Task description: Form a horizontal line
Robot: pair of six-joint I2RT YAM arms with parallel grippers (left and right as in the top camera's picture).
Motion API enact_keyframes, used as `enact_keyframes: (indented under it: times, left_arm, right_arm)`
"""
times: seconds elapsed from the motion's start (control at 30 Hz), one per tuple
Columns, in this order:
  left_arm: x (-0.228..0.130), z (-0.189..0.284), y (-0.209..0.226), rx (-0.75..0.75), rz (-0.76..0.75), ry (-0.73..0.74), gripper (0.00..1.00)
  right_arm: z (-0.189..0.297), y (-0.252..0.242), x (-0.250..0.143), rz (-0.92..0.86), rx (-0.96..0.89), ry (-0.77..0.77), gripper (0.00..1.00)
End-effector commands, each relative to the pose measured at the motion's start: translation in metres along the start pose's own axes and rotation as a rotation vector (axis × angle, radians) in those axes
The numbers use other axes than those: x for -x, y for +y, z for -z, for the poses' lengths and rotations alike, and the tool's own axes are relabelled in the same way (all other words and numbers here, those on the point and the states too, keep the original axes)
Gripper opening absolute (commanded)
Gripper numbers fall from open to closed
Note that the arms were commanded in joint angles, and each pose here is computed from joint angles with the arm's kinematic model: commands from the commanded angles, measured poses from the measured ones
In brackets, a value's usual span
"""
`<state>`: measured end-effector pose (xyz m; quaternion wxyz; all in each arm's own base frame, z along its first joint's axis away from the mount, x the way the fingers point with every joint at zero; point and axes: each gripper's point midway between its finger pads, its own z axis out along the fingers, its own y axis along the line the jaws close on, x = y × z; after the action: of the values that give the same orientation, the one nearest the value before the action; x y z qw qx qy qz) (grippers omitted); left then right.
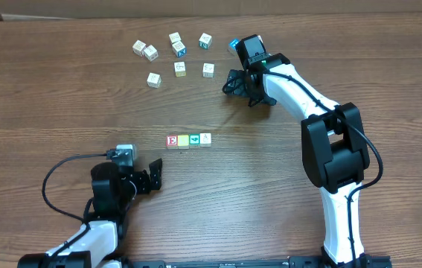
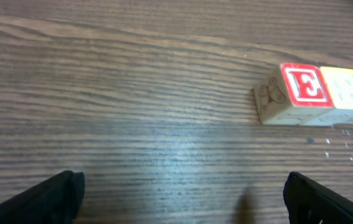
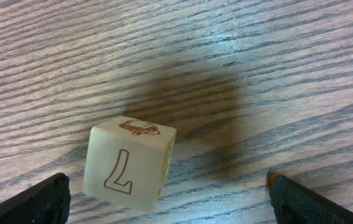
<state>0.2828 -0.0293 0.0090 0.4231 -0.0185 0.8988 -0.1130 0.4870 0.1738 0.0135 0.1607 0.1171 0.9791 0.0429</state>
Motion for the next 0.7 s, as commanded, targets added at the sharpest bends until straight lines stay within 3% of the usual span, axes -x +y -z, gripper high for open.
enact_keyframes:
  times: [0.0,0.67]
  left_arm:
    - [-0.022,0.01,-0.006,-0.032,-0.021,-0.004,0.99]
    - [-0.027,0.04,-0.005,0.009,-0.043,0.018,1.0]
  right_arm:
    - [-0.006,-0.004,-0.003,-0.006,-0.012,0.01,1.0]
    - [-0.006,-0.004,-0.003,-0.006,-0.012,0.01,1.0]
